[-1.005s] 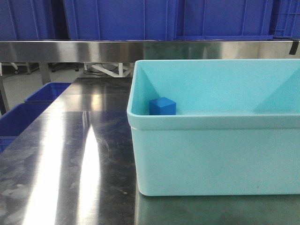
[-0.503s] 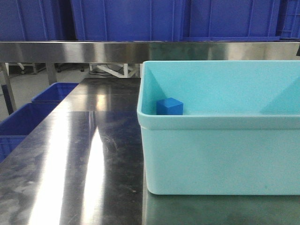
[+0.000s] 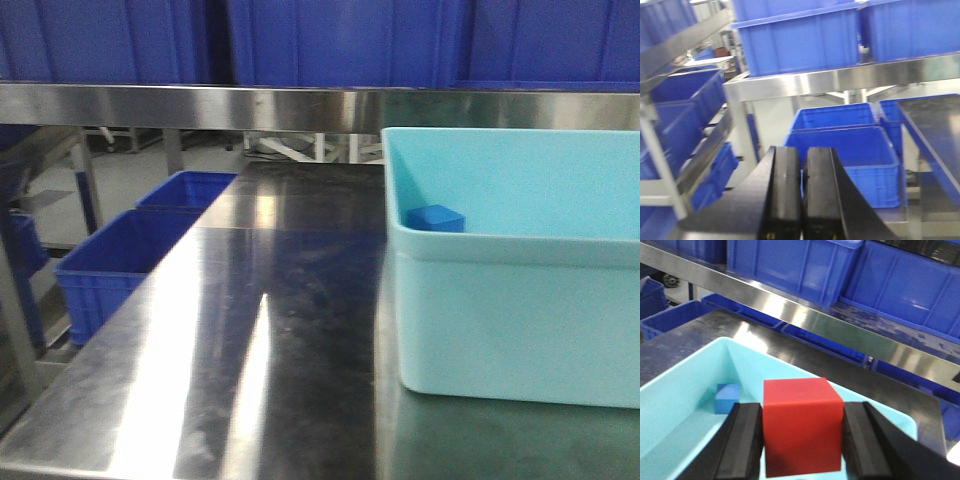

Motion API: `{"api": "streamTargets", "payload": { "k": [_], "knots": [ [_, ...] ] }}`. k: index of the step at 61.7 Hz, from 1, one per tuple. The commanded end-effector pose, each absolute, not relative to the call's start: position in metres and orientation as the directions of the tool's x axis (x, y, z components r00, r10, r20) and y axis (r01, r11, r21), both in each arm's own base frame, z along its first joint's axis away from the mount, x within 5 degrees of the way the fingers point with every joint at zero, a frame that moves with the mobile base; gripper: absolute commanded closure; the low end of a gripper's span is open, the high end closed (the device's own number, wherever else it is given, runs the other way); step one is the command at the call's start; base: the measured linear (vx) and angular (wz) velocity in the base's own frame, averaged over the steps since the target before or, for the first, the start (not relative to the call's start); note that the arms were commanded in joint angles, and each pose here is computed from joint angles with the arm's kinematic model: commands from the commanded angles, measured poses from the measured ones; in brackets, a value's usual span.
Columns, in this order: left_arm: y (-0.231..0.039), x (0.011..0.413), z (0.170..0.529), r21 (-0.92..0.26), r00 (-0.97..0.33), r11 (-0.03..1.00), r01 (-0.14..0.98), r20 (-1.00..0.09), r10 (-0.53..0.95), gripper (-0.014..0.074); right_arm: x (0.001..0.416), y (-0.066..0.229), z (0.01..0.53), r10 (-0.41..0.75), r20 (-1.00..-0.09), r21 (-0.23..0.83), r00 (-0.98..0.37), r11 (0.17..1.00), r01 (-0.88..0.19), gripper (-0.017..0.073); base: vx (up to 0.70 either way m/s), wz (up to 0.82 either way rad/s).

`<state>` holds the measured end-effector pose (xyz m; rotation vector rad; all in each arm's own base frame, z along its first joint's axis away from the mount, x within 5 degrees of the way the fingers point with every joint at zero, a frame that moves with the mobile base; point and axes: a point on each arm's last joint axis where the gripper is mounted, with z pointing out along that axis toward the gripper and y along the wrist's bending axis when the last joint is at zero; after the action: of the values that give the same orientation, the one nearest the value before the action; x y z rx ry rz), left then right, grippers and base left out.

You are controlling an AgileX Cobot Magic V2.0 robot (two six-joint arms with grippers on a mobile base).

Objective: Pick red cube and place on left shelf
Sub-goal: 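Drive the base away from the table holding the red cube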

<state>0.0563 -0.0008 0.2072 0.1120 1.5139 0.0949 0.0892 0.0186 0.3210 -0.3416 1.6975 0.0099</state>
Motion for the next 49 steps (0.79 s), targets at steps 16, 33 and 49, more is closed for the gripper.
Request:
{"api": "streamTargets", "payload": {
  "k": [16, 33, 49],
  "knots": [
    [-0.0011, 0.0566, 0.208, 0.128, 0.124, 0.992, 0.004, -0.984, 0.126, 0.0488, 0.0889, 0.0178, 0.3381, -0.196, -0.981, -0.19, -0.01, 0.961, -0.202, 0.0492, -0.05, 0.2],
    [-0.0011, 0.0566, 0.208, 0.128, 0.124, 0.992, 0.004, -0.984, 0.126, 0.0488, 0.0889, 0.0178, 0.3381, -0.196, -0.981, -0.19, -0.01, 0.961, -0.202, 0.0492, -0.09, 0.32],
    [-0.0011, 0.0566, 0.208, 0.128, 0.124, 0.992, 0.004, -0.984, 0.126, 0.0488, 0.0889, 0.0178, 0.3381, -0.196, -0.981, -0.19, -0.01, 0.961, -0.202, 0.0492, -0.11, 0.42]
  ]
}}
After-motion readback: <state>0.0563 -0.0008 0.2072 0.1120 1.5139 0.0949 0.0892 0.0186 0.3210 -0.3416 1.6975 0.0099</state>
